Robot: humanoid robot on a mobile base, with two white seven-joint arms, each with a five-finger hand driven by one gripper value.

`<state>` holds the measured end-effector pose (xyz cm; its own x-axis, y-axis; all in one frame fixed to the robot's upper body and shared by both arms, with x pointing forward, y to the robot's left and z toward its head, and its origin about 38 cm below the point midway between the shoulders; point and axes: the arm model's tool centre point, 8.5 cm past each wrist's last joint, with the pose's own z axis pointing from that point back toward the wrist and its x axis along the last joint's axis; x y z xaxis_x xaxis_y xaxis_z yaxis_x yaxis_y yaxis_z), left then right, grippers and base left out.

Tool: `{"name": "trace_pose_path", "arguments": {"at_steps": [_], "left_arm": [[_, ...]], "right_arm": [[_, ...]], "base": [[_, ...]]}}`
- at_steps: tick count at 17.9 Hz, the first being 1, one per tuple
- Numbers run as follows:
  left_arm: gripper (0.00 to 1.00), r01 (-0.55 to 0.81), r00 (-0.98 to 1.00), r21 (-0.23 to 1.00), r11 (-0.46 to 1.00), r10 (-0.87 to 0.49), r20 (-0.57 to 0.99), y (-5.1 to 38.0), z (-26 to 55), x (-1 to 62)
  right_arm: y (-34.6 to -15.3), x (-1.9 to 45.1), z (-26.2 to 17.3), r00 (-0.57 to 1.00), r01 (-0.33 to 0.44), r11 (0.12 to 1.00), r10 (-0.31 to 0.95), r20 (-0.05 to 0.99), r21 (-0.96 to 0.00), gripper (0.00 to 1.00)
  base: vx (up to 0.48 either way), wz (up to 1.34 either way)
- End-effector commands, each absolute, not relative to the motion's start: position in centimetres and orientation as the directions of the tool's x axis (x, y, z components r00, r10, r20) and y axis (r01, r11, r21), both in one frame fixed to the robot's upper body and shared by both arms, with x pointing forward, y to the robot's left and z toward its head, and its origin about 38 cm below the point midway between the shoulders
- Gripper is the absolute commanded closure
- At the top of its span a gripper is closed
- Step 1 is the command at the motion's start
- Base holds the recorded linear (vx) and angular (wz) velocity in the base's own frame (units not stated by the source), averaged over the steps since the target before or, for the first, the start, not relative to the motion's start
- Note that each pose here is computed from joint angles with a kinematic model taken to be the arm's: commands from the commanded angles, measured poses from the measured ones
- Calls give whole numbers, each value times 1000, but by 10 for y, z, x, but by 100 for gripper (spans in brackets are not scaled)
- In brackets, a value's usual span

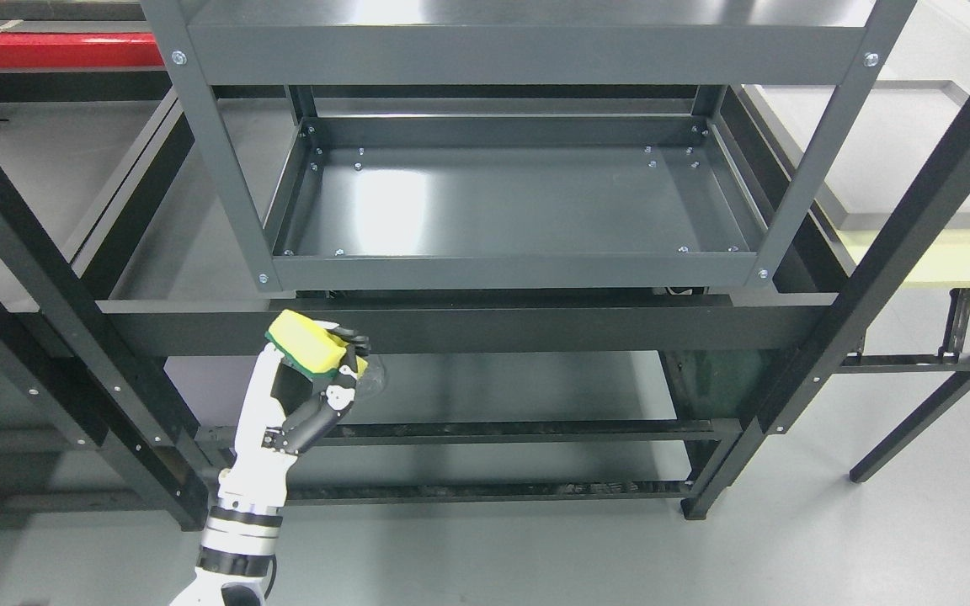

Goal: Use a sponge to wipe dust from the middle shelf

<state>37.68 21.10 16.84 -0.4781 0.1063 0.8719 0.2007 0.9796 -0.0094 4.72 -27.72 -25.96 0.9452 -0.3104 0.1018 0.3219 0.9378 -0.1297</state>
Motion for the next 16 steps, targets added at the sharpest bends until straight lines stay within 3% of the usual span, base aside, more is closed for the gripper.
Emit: {"name": "trace_pose_path", "arguments": {"at_steps": [1, 16], "left_arm": [[98, 31, -535, -17, 999, 31, 844, 273, 196, 370], [97, 20, -491, -2, 1000, 12, 871, 275, 189, 370]], "right_arm": [[-287, 46, -259, 948, 319, 937, -315, 53, -144, 0], [-287, 46, -259, 948, 319, 937, -315, 53, -144, 0]], "base": [[0, 0], [0, 0]]}}
